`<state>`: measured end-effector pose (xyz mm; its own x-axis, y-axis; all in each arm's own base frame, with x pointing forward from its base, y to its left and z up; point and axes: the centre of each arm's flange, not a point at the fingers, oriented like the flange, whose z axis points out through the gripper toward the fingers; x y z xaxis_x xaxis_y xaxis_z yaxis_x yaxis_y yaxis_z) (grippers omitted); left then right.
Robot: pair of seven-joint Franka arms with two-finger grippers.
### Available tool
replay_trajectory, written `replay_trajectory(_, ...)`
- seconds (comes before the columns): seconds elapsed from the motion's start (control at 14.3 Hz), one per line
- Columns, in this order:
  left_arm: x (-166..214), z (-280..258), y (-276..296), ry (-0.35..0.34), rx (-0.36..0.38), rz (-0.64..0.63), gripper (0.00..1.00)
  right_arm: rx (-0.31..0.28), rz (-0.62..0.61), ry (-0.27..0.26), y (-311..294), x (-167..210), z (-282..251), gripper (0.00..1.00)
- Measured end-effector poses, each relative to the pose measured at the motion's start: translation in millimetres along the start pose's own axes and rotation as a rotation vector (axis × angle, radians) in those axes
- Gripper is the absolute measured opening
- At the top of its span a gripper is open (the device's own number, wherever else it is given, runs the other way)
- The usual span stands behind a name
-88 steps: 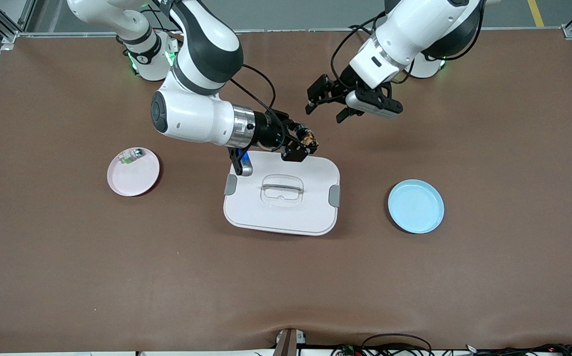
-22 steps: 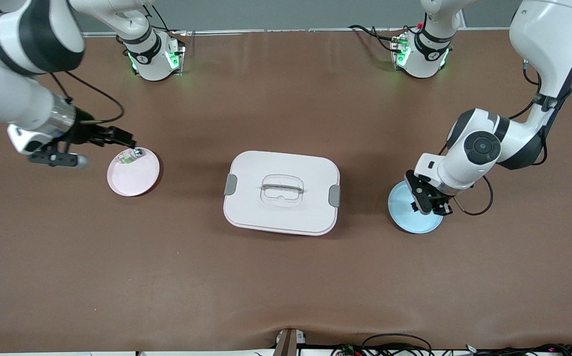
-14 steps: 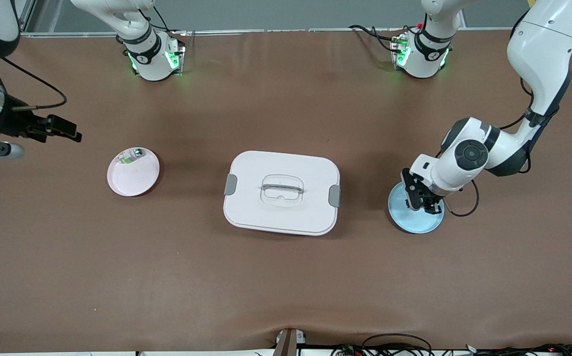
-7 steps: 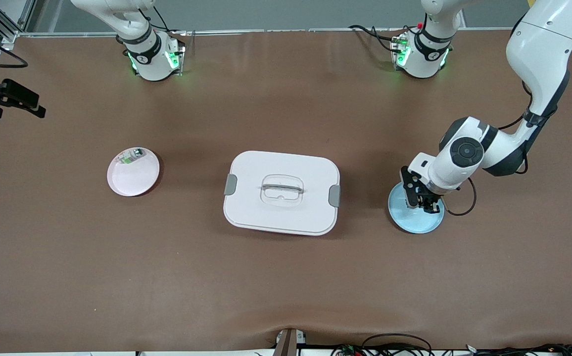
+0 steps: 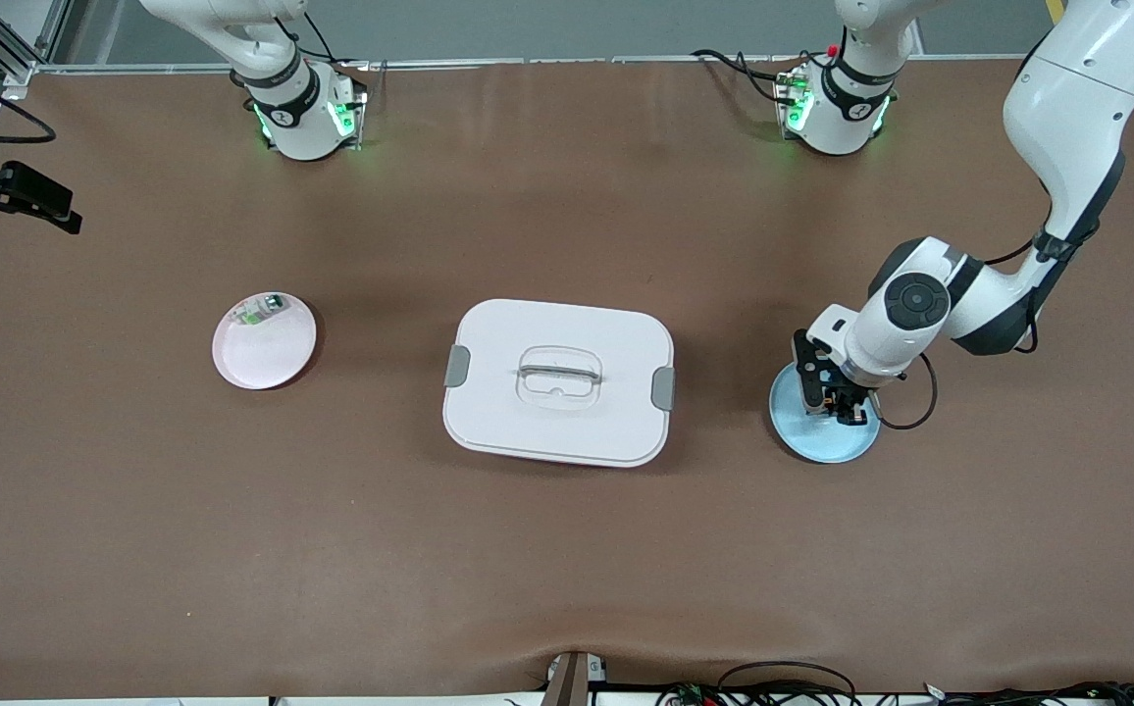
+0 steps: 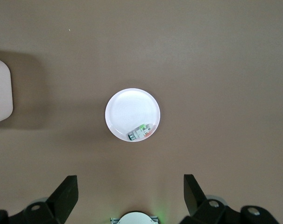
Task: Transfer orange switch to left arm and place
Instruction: 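Lower the switch onto the blue plate and open the left gripper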
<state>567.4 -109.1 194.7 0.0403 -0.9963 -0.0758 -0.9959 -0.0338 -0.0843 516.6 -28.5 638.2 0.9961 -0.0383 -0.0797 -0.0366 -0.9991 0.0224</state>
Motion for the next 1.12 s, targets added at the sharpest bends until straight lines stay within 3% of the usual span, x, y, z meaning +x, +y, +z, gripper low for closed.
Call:
replay_trajectory(0.42,-4,-18,-20,0.012,0.048,-0.082,1.0,0.022,0.017,0.086,8,-45,6,1.0)
replay_trajectory(0.84,-17,-68,-57,0.093,0.08,-0.278,1.0,0.025,0.017,0.11,8,-44,-1,1.0)
replay_trajectory(1.12,-32,-109,-88,0.1,0.037,-0.394,1.0,0.025,0.021,0.122,10,-45,-8,1.0)
